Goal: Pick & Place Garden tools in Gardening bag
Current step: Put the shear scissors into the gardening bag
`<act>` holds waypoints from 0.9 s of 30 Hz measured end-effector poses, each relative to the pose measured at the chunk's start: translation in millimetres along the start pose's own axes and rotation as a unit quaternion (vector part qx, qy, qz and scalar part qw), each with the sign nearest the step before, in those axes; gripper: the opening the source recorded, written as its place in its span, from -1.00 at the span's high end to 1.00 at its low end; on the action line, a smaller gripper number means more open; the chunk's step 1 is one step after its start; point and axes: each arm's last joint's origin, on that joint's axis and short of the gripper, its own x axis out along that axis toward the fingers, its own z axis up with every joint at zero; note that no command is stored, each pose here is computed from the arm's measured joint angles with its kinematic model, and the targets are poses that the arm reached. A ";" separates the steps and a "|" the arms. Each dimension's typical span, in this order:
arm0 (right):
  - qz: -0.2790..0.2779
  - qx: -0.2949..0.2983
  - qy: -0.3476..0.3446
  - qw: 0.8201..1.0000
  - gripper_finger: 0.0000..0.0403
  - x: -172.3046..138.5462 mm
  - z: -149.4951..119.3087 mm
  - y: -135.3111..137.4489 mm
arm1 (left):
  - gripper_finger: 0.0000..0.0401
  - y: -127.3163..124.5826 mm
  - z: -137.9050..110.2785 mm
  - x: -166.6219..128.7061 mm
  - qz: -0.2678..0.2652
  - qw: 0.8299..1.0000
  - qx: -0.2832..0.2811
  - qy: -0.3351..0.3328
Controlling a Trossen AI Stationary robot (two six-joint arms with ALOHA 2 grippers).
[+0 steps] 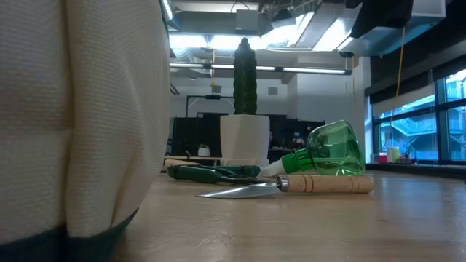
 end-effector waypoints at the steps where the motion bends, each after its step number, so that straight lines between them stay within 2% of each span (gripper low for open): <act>1: 0.001 0.001 0.000 1.000 -0.18 -0.2 -0.8 0.6 | 0.80 -2.2 -2.2 2.5 -0.003 1.000 0.001 0.006; 7: 0.004 0.000 0.001 1.000 -0.18 -1.3 -4.0 3.0 | 0.80 -8.2 -15.5 -0.8 0.012 1.000 -0.011 0.022; 14: 0.007 0.000 -0.001 1.000 -0.18 -1.4 -3.5 3.5 | 0.80 -8.5 -16.6 -5.0 0.017 0.999 -0.032 0.016; 18: 0.008 -0.002 0.000 1.000 -0.18 -1.6 -4.4 4.0 | 0.80 -10.2 -14.3 -27.9 0.046 0.997 -0.052 0.014; 22: 0.008 -0.002 0.000 1.000 -0.18 -1.7 -4.7 4.2 | 0.80 -7.8 -16.2 -51.5 0.105 0.991 -0.052 0.057; 27: 0.004 -0.005 -0.006 1.000 -0.18 -1.7 -4.3 4.0 | 0.80 -7.5 -12.8 -60.3 0.076 0.989 -0.052 0.115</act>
